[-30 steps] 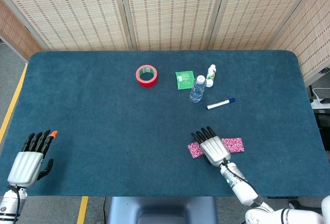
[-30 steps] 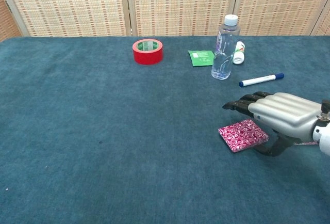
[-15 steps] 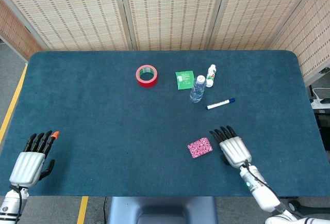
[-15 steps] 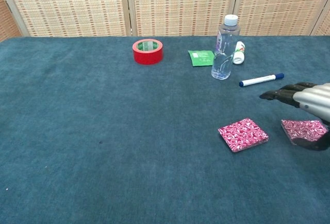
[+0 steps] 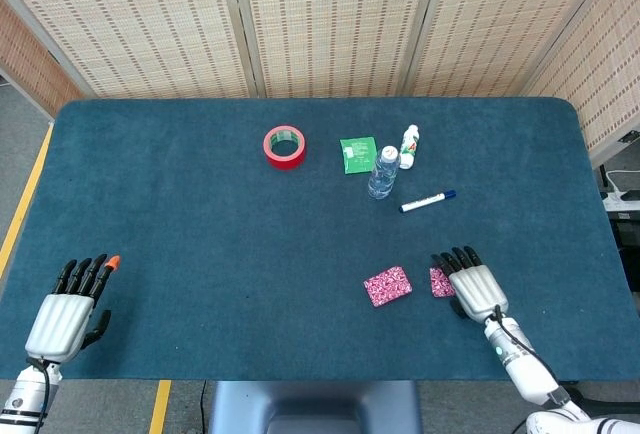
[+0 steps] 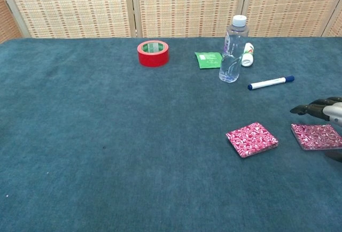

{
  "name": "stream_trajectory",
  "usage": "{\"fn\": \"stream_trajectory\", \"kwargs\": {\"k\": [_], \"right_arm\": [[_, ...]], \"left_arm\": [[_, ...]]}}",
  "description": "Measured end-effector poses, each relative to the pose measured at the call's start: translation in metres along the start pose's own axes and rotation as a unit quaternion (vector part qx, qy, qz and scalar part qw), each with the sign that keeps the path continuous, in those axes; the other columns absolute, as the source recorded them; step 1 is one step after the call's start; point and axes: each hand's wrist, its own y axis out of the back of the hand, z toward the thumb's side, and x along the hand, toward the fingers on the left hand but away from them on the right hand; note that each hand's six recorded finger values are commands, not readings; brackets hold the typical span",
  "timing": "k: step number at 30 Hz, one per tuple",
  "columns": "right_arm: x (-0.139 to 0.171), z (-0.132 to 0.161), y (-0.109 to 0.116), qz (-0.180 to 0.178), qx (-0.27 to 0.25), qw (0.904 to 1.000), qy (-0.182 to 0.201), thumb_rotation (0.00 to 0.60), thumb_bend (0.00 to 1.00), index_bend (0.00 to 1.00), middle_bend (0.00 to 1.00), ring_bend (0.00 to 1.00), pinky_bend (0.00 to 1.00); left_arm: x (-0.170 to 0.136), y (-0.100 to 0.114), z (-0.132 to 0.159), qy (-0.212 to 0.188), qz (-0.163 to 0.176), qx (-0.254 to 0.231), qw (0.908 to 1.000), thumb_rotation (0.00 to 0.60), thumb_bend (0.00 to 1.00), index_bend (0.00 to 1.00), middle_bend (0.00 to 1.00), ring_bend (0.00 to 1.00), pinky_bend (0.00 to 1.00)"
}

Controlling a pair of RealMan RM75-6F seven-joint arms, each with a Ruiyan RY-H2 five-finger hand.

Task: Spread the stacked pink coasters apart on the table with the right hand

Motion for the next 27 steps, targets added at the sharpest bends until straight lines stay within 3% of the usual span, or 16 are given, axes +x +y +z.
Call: {"fn": "stream_trajectory", "kwargs": {"k": [17,27], "right_arm": [[-0.0085,0.0006,0.0002,-0.003,-0.01,0.9999,-0.009,0.6,0.29,0.22,0.2,0.04,0.0],[-0.0083,0.0028,-0.0005,-0.001,-0.011,0.9999,-0.008,0.6,0.29,0.24,0.22,0.07,0.0]], "left_arm": [[0.0008,0.0002,-0.0002,-0.001,-0.001,-0.001,1.0,0.6,0.45,0.0,0.0,0.0,0.04],[0.0008,-0.0001,-0.0004,0.0,-0.001,-0.001,1.0,0.6,0.45,0.0,0.0,0.0,0.04]]}}
